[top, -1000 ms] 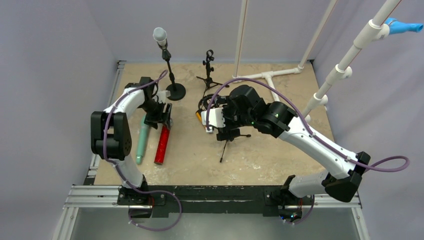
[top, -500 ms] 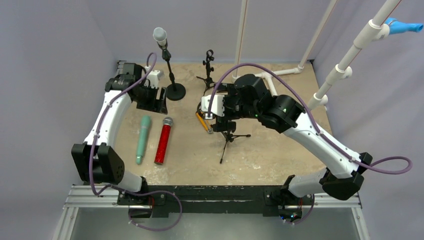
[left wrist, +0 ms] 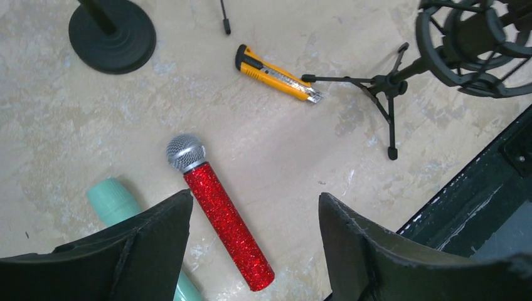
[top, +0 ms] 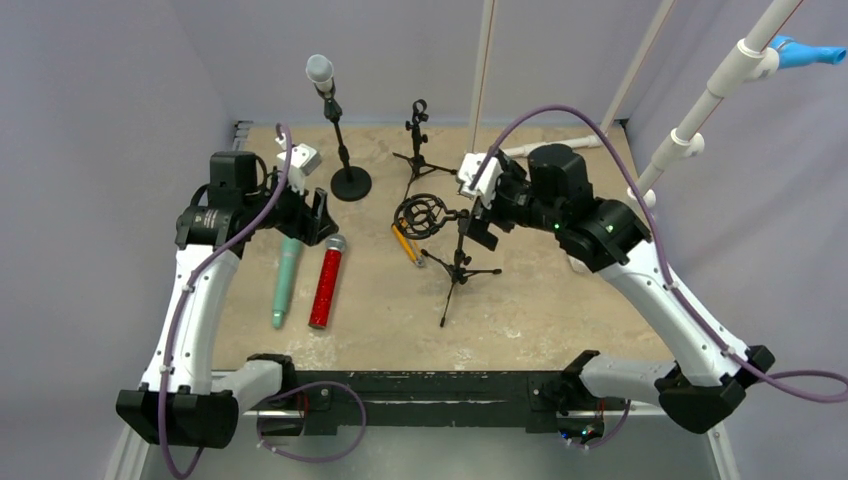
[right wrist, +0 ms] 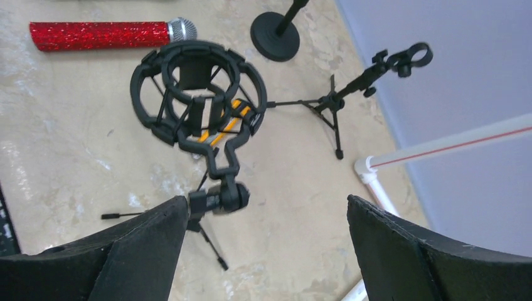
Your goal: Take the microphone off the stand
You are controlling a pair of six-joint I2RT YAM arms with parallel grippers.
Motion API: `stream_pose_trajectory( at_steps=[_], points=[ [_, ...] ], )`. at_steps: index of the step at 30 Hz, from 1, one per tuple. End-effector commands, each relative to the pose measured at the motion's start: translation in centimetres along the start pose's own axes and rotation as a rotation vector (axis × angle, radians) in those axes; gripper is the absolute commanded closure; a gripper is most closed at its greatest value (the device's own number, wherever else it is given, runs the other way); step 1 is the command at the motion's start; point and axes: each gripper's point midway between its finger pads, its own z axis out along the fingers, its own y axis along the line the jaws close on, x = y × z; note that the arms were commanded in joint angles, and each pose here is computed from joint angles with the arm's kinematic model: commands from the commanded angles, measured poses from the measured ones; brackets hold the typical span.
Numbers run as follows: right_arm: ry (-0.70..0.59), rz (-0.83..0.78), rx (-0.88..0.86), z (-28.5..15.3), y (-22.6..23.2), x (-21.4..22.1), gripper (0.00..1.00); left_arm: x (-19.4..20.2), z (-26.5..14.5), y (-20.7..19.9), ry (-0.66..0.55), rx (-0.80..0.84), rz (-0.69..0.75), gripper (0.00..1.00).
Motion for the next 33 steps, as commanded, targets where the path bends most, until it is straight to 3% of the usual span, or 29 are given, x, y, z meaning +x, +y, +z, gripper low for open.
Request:
stream_pose_trajectory(
  at_steps=[1,10,17,24,28,33],
  points=[
    [-0.117,0.109,-0.027,-2.0,0.6,-0.4,0.07,-2.1,-0.6,-1.5,-0.128,0.076,0.102,0.29],
    [-0.105,0.214,-0.088,0.2,3.2,5.3,0.1,-1.2,-0.2,-2.4,-0.126,0.13,0.097,0.29],
    [-0.169,0.297,-0.191,3.5,4.8,5.7,0.17,-0.8,-0.3,-2.5,-0.126,0.127,0.103,0.29],
    [-0.21,0.354,-0.176,5.7,4.2,5.7,0.25,-0.7,-0.5,-2.2,-0.121,0.099,0.109,0.29],
    [-0.232,0.361,-0.181,6.6,4.2,5.7,0.36,-0.9,-0.8,-2.3,-0.126,0.097,0.113,0.28],
    [-0.233,0.355,-0.18,7.0,4.2,6.1,0.57,-0.9,-1.0,-2.5,-0.131,0.104,0.118,0.28]
  ],
)
